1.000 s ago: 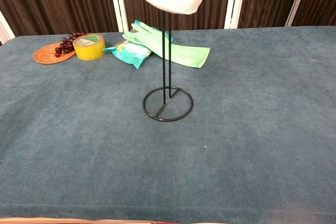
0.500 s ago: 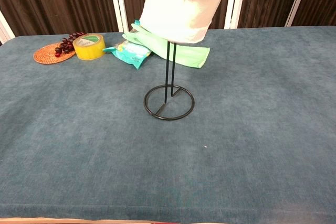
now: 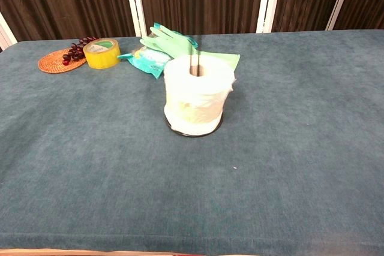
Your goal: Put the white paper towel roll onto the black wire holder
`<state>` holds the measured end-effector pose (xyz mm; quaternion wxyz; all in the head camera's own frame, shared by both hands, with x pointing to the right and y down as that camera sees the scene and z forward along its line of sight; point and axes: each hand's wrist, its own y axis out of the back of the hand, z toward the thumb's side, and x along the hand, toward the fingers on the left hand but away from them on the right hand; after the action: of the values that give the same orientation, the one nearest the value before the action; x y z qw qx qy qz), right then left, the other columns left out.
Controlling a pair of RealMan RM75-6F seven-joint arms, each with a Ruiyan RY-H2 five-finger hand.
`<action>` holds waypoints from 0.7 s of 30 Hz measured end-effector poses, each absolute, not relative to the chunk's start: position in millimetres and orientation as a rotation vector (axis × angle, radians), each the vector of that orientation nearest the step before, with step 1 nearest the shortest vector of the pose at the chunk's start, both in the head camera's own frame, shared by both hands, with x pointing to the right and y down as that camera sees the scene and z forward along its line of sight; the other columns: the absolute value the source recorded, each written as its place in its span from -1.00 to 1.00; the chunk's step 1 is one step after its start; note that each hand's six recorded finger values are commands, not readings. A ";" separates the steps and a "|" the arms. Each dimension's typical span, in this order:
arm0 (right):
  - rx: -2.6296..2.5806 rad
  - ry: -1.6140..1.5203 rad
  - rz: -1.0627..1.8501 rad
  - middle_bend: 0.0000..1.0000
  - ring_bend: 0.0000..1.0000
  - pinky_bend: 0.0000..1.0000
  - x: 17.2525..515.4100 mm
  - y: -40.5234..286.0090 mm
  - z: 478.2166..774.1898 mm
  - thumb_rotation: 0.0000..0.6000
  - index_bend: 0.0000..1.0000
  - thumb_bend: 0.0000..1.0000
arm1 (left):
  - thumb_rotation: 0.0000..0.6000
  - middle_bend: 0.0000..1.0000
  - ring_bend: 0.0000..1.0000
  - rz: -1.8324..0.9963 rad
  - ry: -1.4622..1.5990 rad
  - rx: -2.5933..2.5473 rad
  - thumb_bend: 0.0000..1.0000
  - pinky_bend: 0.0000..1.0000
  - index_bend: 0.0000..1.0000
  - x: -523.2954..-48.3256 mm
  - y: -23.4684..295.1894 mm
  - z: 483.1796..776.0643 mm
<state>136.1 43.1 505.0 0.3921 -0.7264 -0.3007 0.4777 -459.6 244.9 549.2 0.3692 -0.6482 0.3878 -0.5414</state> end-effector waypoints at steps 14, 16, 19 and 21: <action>-1.627 -0.802 1.207 -1.00 -1.00 -1.00 259.0 124.7 514.9 1.00 -1.00 -0.69 | 1.00 -1.00 -0.97 -1.345 1.021 -1.649 -0.15 -0.82 -1.00 -459.7 245.2 542.4; -1.574 -0.827 1.238 -1.00 -1.00 -1.00 293.8 146.3 523.9 1.00 -1.00 -0.69 | 1.00 -1.00 -0.97 -1.330 1.013 -1.651 -0.15 -0.82 -1.00 -458.0 246.2 542.2; -1.503 -0.878 1.280 -1.00 -1.00 -1.00 338.6 170.5 536.2 1.00 -1.00 -0.69 | 1.00 -1.00 -0.97 -1.324 1.009 -1.651 -0.15 -0.82 -1.00 -457.9 248.8 541.6; -1.483 -0.907 1.316 -1.00 -1.00 -1.00 363.6 184.4 543.7 1.00 -1.00 -0.69 | 1.00 -1.00 -0.97 -1.324 1.011 -1.650 -0.15 -0.82 -1.00 -458.4 249.3 541.4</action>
<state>363.6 184.4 543.7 0.4621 -0.6032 -0.3688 0.5353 -458.4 249.3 541.4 0.3881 -0.6485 0.3975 -0.5205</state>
